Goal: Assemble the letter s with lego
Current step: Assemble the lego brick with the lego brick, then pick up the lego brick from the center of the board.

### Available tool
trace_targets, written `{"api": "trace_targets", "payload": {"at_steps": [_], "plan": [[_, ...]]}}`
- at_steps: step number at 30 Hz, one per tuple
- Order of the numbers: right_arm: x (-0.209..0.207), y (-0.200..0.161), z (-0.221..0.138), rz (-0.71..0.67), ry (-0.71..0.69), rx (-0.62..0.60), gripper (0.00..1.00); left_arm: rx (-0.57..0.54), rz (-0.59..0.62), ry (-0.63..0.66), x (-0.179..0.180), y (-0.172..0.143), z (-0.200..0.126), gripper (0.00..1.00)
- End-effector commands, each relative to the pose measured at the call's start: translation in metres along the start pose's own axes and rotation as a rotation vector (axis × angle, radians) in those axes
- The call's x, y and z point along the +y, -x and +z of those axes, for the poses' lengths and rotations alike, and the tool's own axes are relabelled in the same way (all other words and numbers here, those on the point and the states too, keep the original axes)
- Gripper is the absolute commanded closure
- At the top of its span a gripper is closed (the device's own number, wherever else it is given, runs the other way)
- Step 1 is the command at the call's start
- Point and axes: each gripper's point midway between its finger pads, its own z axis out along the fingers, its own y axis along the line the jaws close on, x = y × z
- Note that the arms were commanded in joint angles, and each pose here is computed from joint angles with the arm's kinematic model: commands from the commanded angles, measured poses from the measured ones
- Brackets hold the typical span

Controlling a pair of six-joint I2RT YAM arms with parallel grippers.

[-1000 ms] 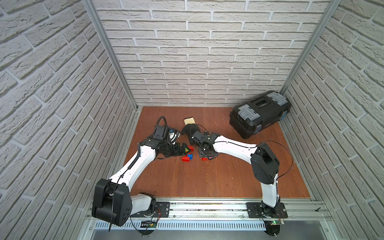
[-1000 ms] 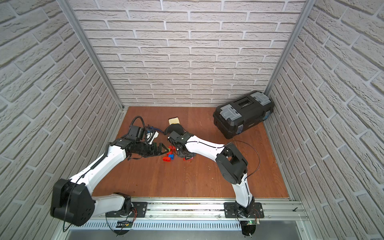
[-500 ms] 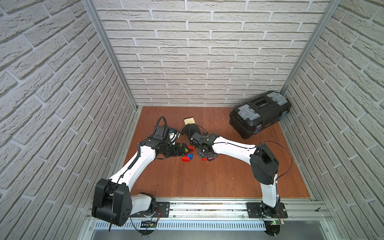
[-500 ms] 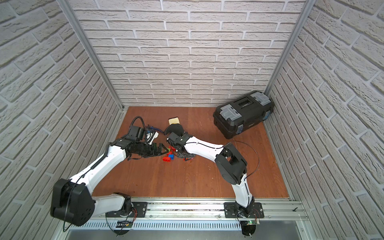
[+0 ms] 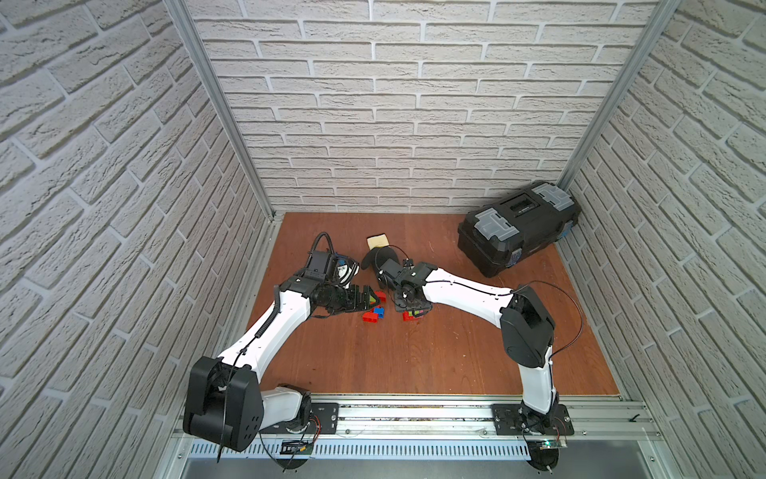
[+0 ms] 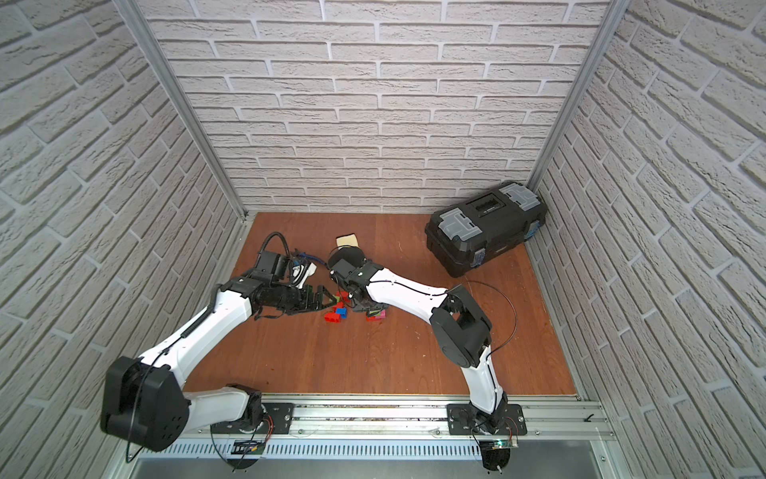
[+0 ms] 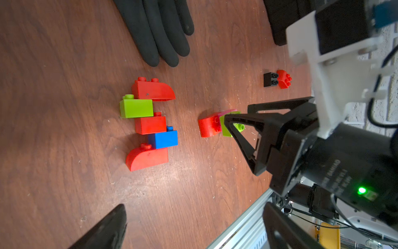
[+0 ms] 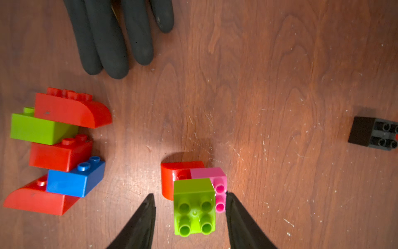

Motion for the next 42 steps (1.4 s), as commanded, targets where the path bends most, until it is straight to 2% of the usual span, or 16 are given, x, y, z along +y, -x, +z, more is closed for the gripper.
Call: {"api": "trace_targets", "payload": {"at_steps": [1, 5, 10, 14, 21, 32, 42], "plan": [[-0.018, 0.012, -0.031, 0.019, 0.02, -0.045, 0.44, -0.02, 0.016, -0.031, -0.004, 0.003, -0.002, 0.02], [-0.051, 0.013, -0.043, 0.022, 0.021, -0.059, 0.42, -0.045, 0.016, -0.033, -0.007, 0.009, -0.001, 0.02], [-0.102, 0.005, -0.046, 0.016, -0.016, -0.032, 0.36, -0.079, 0.063, -0.042, -0.03, 0.02, 0.002, 0.02], [-0.134, -0.002, -0.04, 0.066, 0.074, -0.008, 0.33, -0.069, 0.11, -0.045, -0.05, 0.024, 0.014, 0.02], [-0.185, -0.004, -0.028, 0.104, 0.056, 0.014, 0.29, -0.028, 0.169, -0.051, -0.079, 0.028, 0.034, 0.02], [-0.204, 0.003, 0.023, 0.114, 0.096, 0.041, 0.28, -0.009, 0.187, -0.087, -0.097, 0.033, 0.04, 0.02], [-0.209, 0.006, 0.057, 0.136, 0.081, 0.087, 0.4, 0.006, 0.182, -0.085, -0.096, 0.035, 0.044, 0.02]]}}
